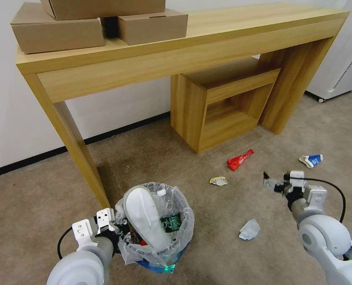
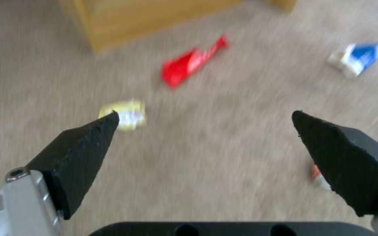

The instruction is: Pick up the trash bin and place the garbage on the floor into it.

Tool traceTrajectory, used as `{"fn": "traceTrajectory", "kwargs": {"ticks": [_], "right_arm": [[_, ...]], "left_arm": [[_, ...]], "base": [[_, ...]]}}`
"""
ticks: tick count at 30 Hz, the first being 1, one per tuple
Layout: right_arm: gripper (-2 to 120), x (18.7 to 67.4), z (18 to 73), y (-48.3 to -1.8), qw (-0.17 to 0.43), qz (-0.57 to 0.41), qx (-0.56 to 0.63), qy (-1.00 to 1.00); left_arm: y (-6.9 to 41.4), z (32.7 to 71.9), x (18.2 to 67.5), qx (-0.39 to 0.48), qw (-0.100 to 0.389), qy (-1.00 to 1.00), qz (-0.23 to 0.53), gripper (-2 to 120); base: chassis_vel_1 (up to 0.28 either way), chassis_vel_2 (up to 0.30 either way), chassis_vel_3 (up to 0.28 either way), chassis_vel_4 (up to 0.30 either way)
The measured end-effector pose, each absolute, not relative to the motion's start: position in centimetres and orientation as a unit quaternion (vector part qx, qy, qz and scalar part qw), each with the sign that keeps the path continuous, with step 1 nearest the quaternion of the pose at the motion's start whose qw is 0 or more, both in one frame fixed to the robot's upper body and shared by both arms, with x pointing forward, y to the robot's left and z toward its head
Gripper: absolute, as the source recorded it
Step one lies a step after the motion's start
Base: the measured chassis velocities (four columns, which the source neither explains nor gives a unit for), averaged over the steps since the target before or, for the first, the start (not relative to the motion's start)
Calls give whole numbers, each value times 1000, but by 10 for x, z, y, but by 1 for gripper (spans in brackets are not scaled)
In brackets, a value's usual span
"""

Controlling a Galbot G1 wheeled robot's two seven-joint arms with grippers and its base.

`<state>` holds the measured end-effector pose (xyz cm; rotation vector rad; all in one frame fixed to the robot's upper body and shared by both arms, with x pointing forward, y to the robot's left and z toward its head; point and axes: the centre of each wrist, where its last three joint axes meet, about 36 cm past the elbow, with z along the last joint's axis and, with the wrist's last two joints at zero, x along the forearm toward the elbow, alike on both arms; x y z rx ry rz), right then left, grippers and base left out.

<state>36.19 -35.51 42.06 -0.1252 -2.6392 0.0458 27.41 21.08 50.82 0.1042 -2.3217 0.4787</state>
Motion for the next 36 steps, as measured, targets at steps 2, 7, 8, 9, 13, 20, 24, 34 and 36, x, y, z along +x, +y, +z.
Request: {"fn": "traceTrajectory", "kwargs": {"ticks": [2,7,8,9,13,20,24,34,36], "right_arm": [[100,360,412,-358,261,18,-38,-965],[100,355,374,-363,301,35,-23,-953],[100,355,368,-364,305,41,-21,-951],[100,355,359,-366,310,49,-21,-949],[100,352,340,-364,320,53,-9,-946],[100,353,321,-351,347,42,-6,-937],[100,358,312,-344,366,38,-15,-930],[100,358,291,-349,383,41,-34,-922],[100,356,285,-351,384,47,-37,-922]], "left_arm": [[212,510,274,39,376,-906,192,0],[214,513,276,37,377,-905,195,0],[214,513,276,37,377,-905,195,0],[214,513,276,37,377,-905,195,0],[213,513,276,35,377,-905,195,0],[212,511,274,35,379,-904,194,0],[211,510,273,35,382,-903,194,0],[207,506,271,34,388,-900,194,0],[206,503,269,35,391,-900,191,0]], "base": [[0,0,0,0],[0,0,0,0],[0,0,0,0],[0,0,0,0],[0,0,0,0],[0,0,0,0],[0,0,0,0],[0,0,0,0],[0,0,0,0]]}}
